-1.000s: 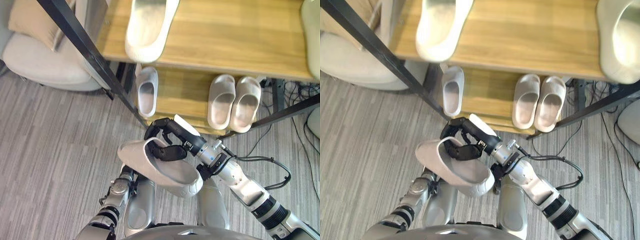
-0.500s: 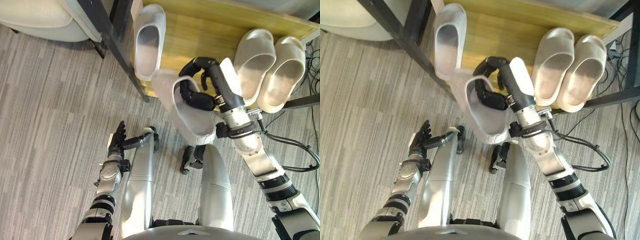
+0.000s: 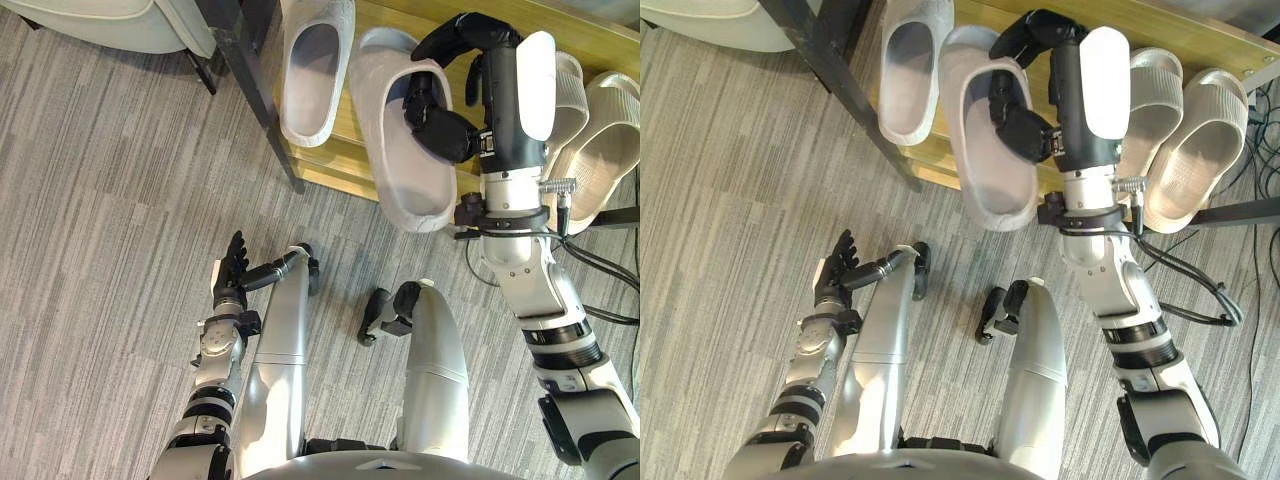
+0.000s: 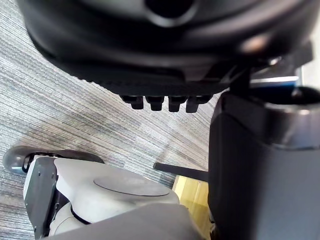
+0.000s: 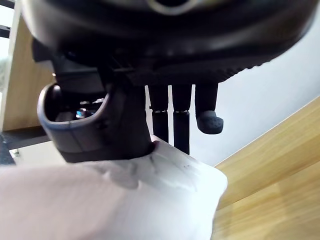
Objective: Organize the slippers on the shoe rack
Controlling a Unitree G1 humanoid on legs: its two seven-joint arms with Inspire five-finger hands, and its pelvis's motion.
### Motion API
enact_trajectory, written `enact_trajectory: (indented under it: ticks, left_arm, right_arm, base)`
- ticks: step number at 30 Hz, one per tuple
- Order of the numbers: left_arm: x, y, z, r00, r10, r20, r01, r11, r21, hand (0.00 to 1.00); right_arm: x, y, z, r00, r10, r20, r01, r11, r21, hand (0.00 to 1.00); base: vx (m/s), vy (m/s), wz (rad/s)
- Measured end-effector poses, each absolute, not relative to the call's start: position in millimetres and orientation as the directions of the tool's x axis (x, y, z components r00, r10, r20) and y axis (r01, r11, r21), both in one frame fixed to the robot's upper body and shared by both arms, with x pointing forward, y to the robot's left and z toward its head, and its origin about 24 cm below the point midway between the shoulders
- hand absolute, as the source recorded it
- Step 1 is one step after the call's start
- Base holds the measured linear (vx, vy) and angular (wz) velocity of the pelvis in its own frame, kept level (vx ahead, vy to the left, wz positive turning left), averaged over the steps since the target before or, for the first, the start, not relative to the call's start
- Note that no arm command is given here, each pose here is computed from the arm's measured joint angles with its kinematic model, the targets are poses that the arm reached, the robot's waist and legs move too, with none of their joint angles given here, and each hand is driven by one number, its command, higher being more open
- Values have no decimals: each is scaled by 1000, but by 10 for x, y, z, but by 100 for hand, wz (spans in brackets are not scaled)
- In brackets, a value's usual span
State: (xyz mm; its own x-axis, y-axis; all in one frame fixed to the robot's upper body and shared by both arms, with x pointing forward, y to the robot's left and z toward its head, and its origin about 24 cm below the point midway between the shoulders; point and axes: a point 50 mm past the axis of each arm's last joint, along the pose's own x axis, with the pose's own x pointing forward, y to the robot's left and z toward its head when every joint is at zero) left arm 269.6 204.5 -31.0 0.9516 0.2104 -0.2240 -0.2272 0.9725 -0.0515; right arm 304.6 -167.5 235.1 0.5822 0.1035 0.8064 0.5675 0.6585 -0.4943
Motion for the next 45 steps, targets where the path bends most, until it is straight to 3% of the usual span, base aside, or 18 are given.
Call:
enact_trajectory:
  ticks: [12,13,30,45]
  left_arm:
    - [2669,2023,-377,929,261,-263,-275,961,-17,100]
    - [2668,2022,-378,928,265,-263,-278,960,-14,100]
    - [2660,1981,-404,922,273,-274,-285,958,-5,100]
    - [2644,2011,-432,908,295,-298,-307,952,6,100]
  right_arm:
    - [3531,-1736,2153,722,-87,687,577,623,-528,0]
    - [3578,-1730,2129,732,-108,672,577,622,-529,100]
    - [3718,-1554,2198,734,-151,662,570,667,-480,100]
    - [3611,-1475,1864,808,-113,578,467,721,-512,100]
  base:
    - [-12,-52,2]
    - [-3,-57,6]
    - [11,-61,3]
    - [-12,-26,-1]
